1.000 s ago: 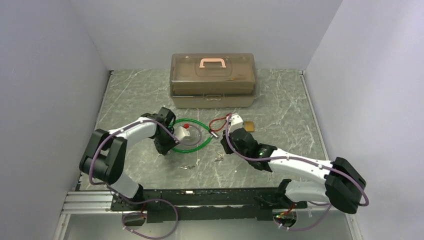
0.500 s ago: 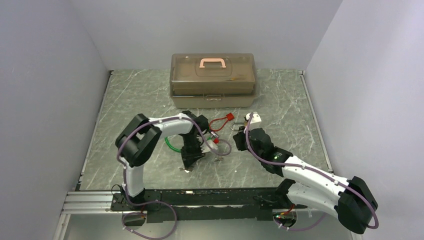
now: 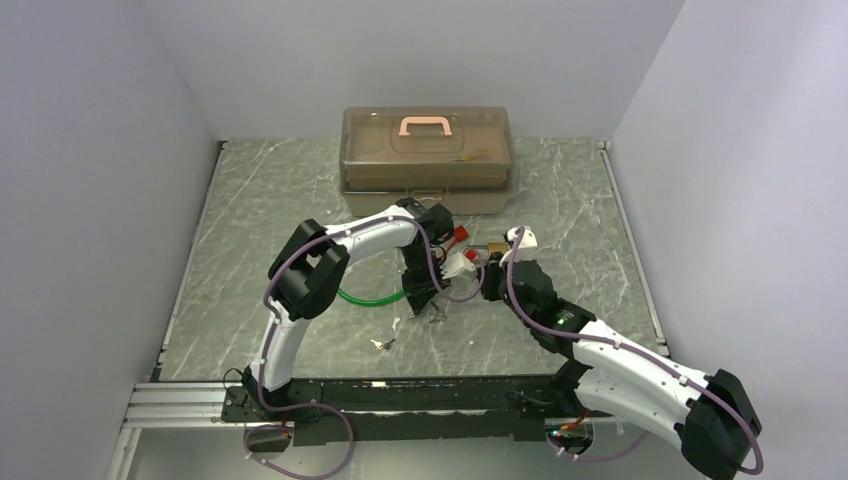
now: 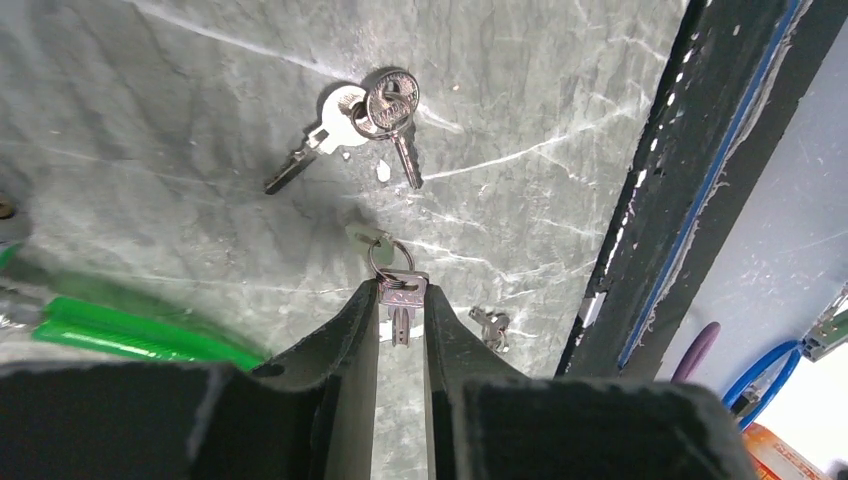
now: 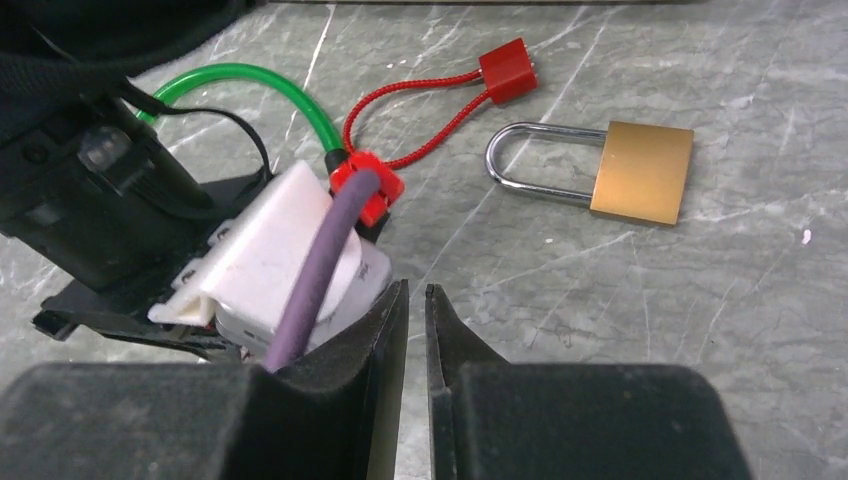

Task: Unlock with the key
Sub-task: Move the key to the center of the board, then pick up the key from the center of the board.

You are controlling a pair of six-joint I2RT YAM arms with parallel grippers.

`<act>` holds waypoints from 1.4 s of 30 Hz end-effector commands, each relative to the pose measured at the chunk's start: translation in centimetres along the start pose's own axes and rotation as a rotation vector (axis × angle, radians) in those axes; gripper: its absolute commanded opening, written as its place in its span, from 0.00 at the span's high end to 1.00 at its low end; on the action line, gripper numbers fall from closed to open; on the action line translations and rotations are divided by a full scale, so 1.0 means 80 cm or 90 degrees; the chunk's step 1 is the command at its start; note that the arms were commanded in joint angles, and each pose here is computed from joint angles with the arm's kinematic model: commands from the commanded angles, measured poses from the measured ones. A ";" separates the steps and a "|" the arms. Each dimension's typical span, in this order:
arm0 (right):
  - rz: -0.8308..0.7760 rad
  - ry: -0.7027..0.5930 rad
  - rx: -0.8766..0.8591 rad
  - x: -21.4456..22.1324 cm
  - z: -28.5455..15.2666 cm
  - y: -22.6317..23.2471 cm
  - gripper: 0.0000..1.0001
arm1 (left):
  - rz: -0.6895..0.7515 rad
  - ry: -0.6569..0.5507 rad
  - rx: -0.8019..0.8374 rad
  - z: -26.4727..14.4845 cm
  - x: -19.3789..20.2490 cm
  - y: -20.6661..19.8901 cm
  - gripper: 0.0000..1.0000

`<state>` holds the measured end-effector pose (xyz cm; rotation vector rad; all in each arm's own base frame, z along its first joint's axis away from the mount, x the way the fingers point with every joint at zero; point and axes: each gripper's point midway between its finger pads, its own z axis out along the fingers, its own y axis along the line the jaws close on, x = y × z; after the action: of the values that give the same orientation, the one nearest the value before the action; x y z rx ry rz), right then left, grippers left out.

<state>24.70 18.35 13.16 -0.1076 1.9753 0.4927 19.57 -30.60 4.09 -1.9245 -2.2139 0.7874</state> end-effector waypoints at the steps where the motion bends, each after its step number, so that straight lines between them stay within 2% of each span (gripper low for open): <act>1: 0.012 0.012 -0.039 0.008 -0.003 0.015 0.85 | 0.012 -0.054 0.017 -0.035 -0.029 -0.014 0.86; 7: 0.006 0.021 -0.060 0.011 0.002 0.024 0.80 | -0.019 -0.116 0.069 -0.098 -0.008 -0.049 0.38; 8: 0.004 0.025 -0.067 0.012 0.004 0.027 0.80 | -0.018 -0.130 0.074 -0.108 -0.003 -0.055 0.33; 14: -0.018 0.046 -0.124 0.019 0.014 0.057 0.75 | -0.054 -0.168 0.051 -0.139 0.042 -0.054 0.27; 21: -0.143 0.111 -0.201 0.049 0.033 0.128 0.67 | -0.173 -0.246 0.011 -0.168 0.112 -0.011 0.27; 22: -0.153 0.121 -0.209 0.054 0.037 0.135 0.65 | -0.189 -0.257 0.004 -0.171 0.122 -0.007 0.17; 23: -0.161 0.131 -0.216 0.060 0.041 0.141 0.63 | -0.202 -0.263 -0.006 -0.174 0.131 -0.002 0.03; 24: -0.168 0.141 -0.221 0.064 0.044 0.145 0.62 | -0.215 -0.267 -0.017 -0.176 0.139 0.000 0.01; 30: -0.221 0.202 -0.220 0.107 0.056 0.149 0.56 | -0.245 -0.309 -0.059 -0.196 0.167 -0.003 0.01; 36: -0.269 0.238 -0.185 0.134 0.069 0.138 0.56 | -0.264 -0.356 -0.090 -0.216 0.178 -0.009 0.01; 42: -0.293 0.250 -0.170 0.142 0.075 0.136 0.58 | -0.262 -0.368 -0.135 -0.224 0.188 -0.023 0.01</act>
<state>20.34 31.04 2.67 -0.8635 2.2143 0.4727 22.89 -10.73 15.14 -1.2477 -2.9586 1.1550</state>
